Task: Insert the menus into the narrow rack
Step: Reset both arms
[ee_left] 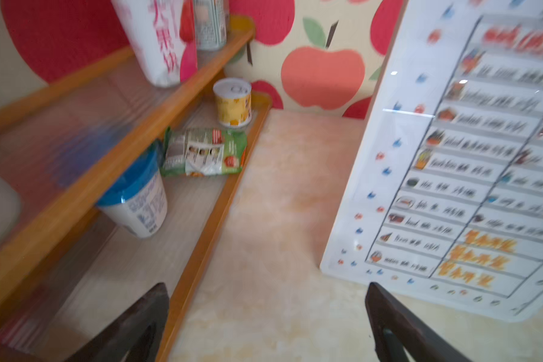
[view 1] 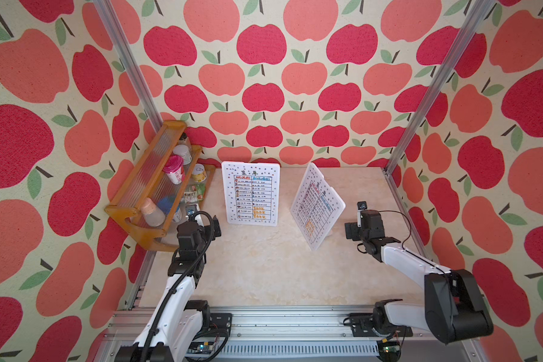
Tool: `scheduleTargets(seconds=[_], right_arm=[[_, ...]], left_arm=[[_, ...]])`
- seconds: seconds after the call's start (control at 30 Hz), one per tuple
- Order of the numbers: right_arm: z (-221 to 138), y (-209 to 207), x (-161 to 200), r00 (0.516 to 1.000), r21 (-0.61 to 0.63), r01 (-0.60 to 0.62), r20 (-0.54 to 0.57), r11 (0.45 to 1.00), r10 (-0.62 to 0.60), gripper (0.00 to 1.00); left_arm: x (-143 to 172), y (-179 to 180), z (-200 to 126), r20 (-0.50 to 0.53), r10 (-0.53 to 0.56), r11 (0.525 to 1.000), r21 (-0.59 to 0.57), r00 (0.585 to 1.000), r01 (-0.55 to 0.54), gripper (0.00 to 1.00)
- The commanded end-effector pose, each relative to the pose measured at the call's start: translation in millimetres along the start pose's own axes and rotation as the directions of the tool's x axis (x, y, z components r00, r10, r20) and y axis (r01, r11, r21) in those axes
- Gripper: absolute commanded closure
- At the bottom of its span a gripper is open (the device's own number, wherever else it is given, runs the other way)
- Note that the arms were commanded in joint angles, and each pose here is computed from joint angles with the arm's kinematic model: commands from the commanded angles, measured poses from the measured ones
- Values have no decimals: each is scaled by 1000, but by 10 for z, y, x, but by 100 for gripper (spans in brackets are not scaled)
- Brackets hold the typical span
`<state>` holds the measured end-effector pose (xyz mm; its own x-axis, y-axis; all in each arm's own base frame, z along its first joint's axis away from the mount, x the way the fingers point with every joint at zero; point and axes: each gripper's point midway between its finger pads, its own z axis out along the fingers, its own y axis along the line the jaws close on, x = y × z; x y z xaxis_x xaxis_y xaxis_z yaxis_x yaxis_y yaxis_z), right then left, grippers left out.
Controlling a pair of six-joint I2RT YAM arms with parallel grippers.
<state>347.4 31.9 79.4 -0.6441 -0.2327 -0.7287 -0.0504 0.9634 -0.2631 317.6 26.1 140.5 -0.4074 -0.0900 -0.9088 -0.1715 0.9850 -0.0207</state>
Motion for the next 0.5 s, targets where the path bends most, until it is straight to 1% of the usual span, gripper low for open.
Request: scheduleTargets(seconds=[0.0, 0.03, 0.1, 0.13, 0.27, 0.3, 0.37, 0.43, 0.47], right_arm=[[61, -94, -298, 986, 50, -43, 163, 998, 34, 1], [108, -80, -327, 985, 45, -36, 172, 998, 28, 1], [164, -71, -368, 989, 46, -21, 149, 999, 14, 1], [192, -90, -394, 987, 58, -17, 159, 998, 8, 1], [242, -74, -495, 978, 43, 6, 207, 999, -15, 1], [257, -73, -520, 976, 37, 15, 218, 999, -22, 1], [282, -95, -538, 969, 31, 19, 244, 999, -26, 1], [332, -171, -494, 959, -7, -52, 279, 999, 52, 1], [340, -240, -448, 955, -15, -94, 280, 995, 94, 1]], left_arm=[[-260, 163, 189, 145, 4, 997, -74, 989, 6, 1], [-171, 149, 297, 126, 10, 998, -56, 992, -3, 1], [-62, 67, 443, 110, 23, 1000, -19, 994, -21, 1], [-26, 13, 496, 107, 27, 1000, 8, 994, -28, 1], [-17, -124, 624, 127, 64, 995, 72, 990, -74, 1], [31, -103, 683, 101, 55, 994, 84, 993, -63, 1], [108, -86, 770, 94, 32, 993, 106, 995, -42, 1], [166, -109, 817, 72, 39, 991, 123, 997, -47, 1], [191, -123, 852, 62, 43, 990, 130, 997, -50, 1]])
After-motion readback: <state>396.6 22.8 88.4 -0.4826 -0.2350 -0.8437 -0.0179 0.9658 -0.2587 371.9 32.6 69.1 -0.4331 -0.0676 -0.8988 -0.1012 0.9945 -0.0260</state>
